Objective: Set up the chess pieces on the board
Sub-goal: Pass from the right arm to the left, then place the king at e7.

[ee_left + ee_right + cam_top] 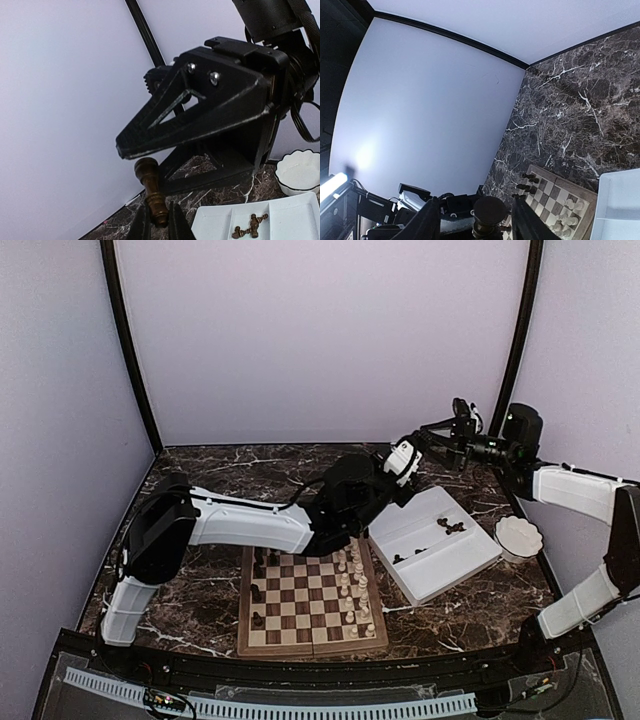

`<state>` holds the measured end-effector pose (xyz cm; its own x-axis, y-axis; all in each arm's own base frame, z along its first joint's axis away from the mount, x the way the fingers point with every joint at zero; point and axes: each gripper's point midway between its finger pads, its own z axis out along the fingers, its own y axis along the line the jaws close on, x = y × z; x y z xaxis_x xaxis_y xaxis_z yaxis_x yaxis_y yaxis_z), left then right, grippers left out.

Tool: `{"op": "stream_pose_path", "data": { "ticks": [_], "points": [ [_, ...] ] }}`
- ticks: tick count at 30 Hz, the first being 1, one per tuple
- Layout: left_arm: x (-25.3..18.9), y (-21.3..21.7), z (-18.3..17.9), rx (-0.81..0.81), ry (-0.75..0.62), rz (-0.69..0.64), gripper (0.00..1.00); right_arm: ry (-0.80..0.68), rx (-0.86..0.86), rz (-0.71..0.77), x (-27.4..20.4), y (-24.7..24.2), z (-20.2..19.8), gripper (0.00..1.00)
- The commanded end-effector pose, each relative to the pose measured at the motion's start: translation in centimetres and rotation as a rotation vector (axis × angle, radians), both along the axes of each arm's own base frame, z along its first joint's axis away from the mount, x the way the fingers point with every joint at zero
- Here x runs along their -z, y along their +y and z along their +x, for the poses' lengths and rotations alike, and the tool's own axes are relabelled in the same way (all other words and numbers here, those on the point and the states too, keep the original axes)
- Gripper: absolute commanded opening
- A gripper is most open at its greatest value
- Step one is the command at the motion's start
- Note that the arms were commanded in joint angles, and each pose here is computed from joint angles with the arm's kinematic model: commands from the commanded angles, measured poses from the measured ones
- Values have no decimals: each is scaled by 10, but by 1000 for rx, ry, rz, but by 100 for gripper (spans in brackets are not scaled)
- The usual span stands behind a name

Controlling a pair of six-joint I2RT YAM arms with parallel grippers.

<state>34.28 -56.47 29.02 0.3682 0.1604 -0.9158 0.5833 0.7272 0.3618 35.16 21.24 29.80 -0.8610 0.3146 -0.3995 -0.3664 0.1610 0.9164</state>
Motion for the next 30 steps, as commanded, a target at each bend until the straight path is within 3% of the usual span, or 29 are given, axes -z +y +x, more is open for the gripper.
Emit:
{"op": "stream_pose_path", "data": {
  "ticks": [1, 4, 5, 6, 7, 8, 9, 13, 16, 22, 30],
  "points": [
    [-55, 34, -1, -42, 22, -20, 0, -207, 9, -80, -27, -21, 2, 56],
    [-71, 65, 0, -32, 114, 16, 0, -285, 49, -126, -29, -47, 8, 60],
    [-54, 72, 1, -25, 211, 65, 0, -312, 58, -151, -27, -53, 9, 61],
    [-70, 86, 0, 5, 269, 24, 0, -340, 74, -186, -25, -61, 11, 61],
    [-52, 96, 0, 6, 356, 97, 0, -374, 83, -255, -15, -70, 12, 62],
    [-65, 111, 0, 33, 414, 60, 0, -409, 79, -321, -7, -73, 11, 62],
    [-45, 124, -5, 25, 505, 136, 0, -441, 87, -400, 1, -77, 12, 62],
    [-35, 188, -23, 6, 768, 185, 0, -571, 62, -645, 38, -90, 6, 63],
    [-17, 237, -42, -48, 994, 243, 0, -556, 91, -754, 72, -103, 6, 63],
    [-1, 305, -85, -126, 1308, 280, 0, -569, 74, -813, 100, -108, 0, 63],
    [55, 335, -128, -223, 1640, 312, 0, -589, 40, -824, 113, -107, -11, 62]
  ]
}}
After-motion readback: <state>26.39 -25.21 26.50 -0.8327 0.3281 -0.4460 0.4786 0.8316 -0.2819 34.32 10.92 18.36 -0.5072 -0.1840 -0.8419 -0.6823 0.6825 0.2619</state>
